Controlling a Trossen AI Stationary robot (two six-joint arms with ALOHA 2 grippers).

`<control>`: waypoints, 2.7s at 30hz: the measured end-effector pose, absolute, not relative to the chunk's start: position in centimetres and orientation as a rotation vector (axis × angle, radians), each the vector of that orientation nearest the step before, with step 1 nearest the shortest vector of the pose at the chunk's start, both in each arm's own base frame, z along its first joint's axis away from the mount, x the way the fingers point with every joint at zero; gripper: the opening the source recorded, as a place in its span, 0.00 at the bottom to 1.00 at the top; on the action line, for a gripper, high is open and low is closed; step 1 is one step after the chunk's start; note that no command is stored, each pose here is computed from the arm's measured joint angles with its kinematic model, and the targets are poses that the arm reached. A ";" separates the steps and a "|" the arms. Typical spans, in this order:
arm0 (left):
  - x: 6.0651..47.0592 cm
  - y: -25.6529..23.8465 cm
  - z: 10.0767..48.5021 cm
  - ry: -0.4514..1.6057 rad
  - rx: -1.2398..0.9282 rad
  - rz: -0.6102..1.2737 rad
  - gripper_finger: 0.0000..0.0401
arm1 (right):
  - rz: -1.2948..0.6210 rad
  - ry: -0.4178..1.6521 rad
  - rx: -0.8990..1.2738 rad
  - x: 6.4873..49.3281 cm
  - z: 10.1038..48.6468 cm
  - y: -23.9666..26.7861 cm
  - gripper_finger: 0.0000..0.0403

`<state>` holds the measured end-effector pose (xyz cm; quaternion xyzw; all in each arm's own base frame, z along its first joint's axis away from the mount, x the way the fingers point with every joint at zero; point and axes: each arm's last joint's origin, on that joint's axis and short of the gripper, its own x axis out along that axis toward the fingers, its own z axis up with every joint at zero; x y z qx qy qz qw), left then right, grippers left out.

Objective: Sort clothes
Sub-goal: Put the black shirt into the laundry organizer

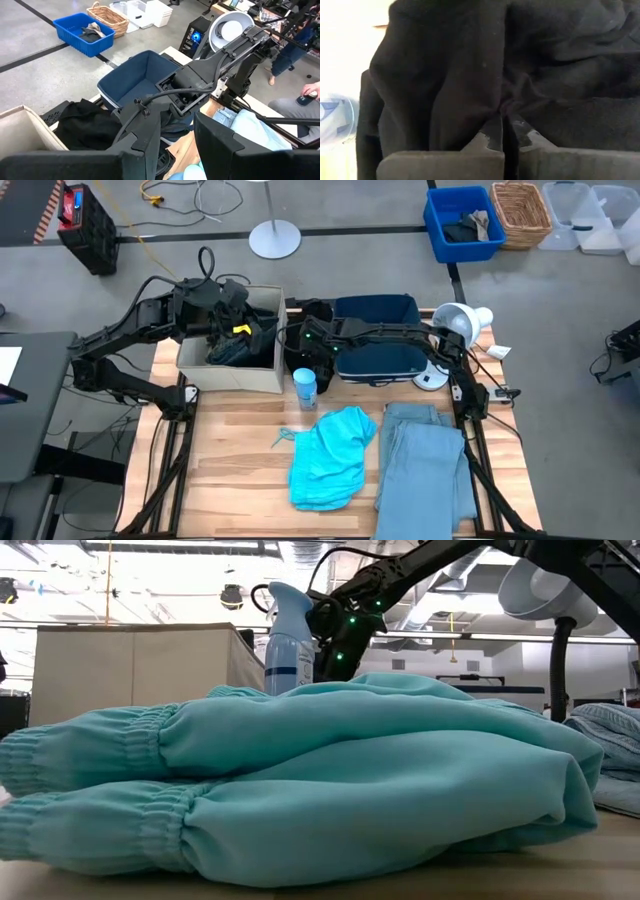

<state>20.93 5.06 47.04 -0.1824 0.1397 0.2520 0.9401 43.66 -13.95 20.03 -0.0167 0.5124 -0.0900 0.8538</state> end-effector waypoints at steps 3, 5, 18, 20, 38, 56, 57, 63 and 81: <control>20.9 5.1 47.0 0.285 -0.373 0.514 0.28 | -0.193 1.055 -0.040 43.6 21.1 -13.9 0.01; 20.9 5.1 47.0 0.285 -0.373 0.515 0.28 | -0.197 1.028 -0.045 43.6 22.0 -13.9 0.01; 20.9 5.1 47.0 0.284 -0.373 0.517 0.28 | -0.206 0.872 -0.086 42.9 28.1 -13.1 0.00; 20.9 5.1 47.0 0.284 -0.373 0.517 0.28 | -0.207 0.858 -0.089 42.7 28.8 -13.0 0.00; 20.9 5.1 47.0 0.284 -0.372 0.518 0.28 | -0.173 0.668 -0.143 40.0 35.4 -10.8 0.00; 20.9 5.1 48.6 0.143 -0.290 0.508 0.28 | -0.266 0.100 -0.134 36.0 45.7 -9.2 0.00; 20.9 5.1 48.8 0.121 -0.283 0.506 0.28 | -0.269 0.067 -0.125 35.9 46.1 -9.2 0.00; 20.5 5.3 49.5 0.071 -0.213 0.565 0.30 | -0.244 -0.073 -0.056 36.1 47.2 -9.1 0.00; 22.5 5.5 48.6 0.136 -0.144 0.508 0.69 | -0.159 -0.236 -0.008 36.8 48.1 -8.8 0.00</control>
